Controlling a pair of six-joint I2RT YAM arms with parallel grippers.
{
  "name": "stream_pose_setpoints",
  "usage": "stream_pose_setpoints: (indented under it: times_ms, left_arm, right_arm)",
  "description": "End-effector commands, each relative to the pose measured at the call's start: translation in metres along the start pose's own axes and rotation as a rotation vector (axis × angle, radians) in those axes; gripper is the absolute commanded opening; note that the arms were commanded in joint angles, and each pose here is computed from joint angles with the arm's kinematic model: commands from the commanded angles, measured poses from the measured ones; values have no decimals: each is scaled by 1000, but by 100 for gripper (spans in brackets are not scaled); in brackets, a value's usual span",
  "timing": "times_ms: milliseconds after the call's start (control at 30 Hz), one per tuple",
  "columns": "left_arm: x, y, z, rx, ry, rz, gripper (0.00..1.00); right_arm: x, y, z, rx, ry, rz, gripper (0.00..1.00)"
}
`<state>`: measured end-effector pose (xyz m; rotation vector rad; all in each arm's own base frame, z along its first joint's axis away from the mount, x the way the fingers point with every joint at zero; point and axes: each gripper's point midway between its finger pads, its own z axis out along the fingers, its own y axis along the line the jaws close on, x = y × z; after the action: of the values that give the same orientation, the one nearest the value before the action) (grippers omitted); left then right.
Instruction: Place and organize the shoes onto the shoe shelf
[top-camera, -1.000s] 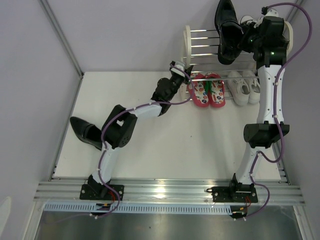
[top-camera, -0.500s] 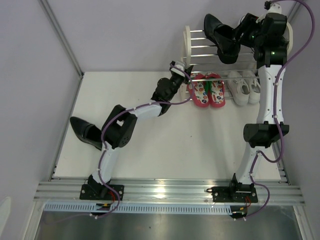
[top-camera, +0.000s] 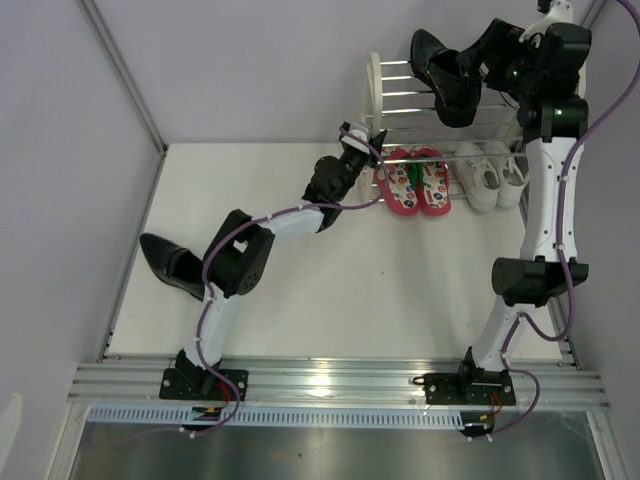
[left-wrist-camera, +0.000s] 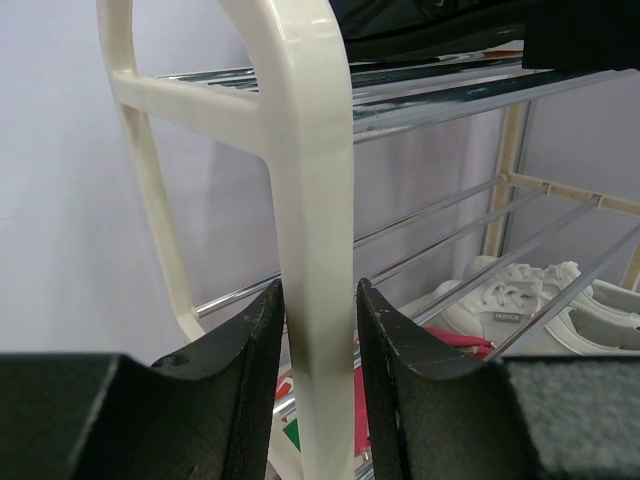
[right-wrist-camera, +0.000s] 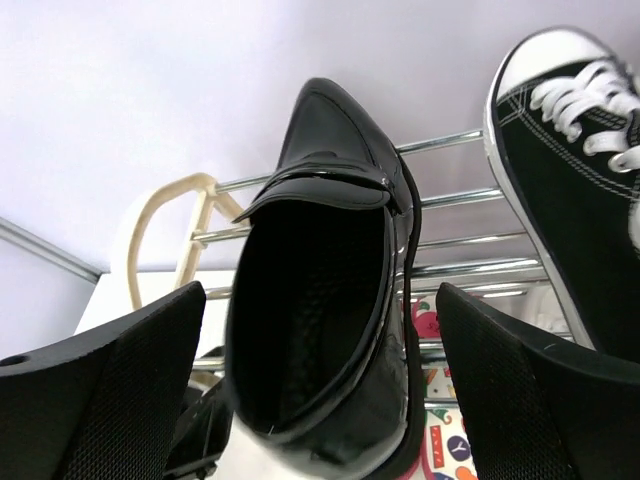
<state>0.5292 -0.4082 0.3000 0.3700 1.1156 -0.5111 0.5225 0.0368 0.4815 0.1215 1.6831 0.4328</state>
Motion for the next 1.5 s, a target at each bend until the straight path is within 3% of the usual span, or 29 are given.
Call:
stream_pose_setpoints:
  times_ms: [0, 167, 267, 433, 633, 900, 1233, 1467]
  left_arm:
    - [-67, -7, 3, 14, -135, -34, 39]
    - [-81, -12, 3, 32, -147, -26, 40]
    - [-83, -16, -4, 37, -147, -30, 40]
    - [-96, -24, -13, 64, -156, -36, 46]
    - [-99, -32, -19, 89, -142, -39, 46]
    - [-117, -52, -35, 162, -159, -23, 48]
    - [-123, -42, -68, 124, -145, -13, 50]
    - [-130, -19, -106, 30, -120, -1, 58]
  right_arm:
    - [-37, 25, -42, -53, -88, -85, 99]
    - [-35, 40, -61, -82, -81, -139, 99]
    - [-14, 40, -61, -48, -30, -179, 99]
    - [24, 8, -54, 101, 69, -205, 99]
    - [31, -7, -59, 169, 64, -213, 99]
    - [52, -19, -29, 168, 110, -234, 99]
    - [58, -26, -2, 176, 89, -191, 99]
    - [58, -23, 4, 178, 60, -134, 74]
